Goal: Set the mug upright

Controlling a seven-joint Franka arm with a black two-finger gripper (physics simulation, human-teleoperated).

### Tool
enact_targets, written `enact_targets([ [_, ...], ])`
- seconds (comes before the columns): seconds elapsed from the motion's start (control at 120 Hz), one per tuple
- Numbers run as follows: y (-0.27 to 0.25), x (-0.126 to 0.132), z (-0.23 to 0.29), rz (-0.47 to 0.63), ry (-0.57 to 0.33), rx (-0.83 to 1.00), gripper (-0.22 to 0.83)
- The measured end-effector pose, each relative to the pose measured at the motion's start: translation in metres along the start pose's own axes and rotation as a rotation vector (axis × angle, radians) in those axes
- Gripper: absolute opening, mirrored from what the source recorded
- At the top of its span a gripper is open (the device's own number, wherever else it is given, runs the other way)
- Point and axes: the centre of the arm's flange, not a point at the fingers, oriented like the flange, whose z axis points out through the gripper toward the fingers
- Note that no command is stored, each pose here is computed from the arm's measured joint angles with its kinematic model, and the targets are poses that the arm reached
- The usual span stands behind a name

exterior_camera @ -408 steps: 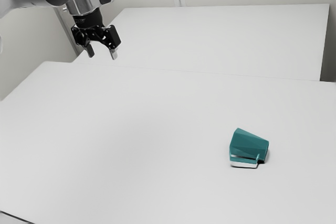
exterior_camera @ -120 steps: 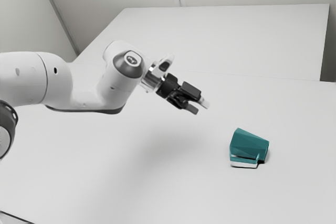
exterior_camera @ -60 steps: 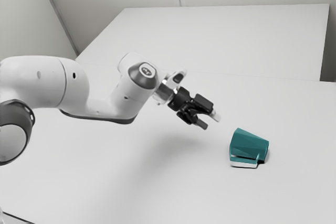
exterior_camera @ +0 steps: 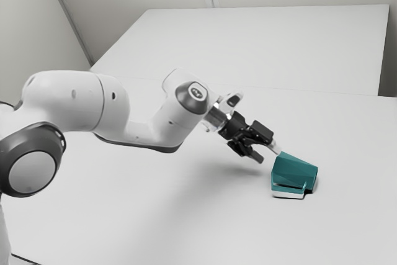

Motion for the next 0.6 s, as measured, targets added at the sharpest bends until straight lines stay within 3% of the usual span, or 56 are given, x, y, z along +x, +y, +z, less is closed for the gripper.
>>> enact_targets([
  [0.6,0.006,0.011,0.051,-0.006,-0.033,-0.022,0.59],
])
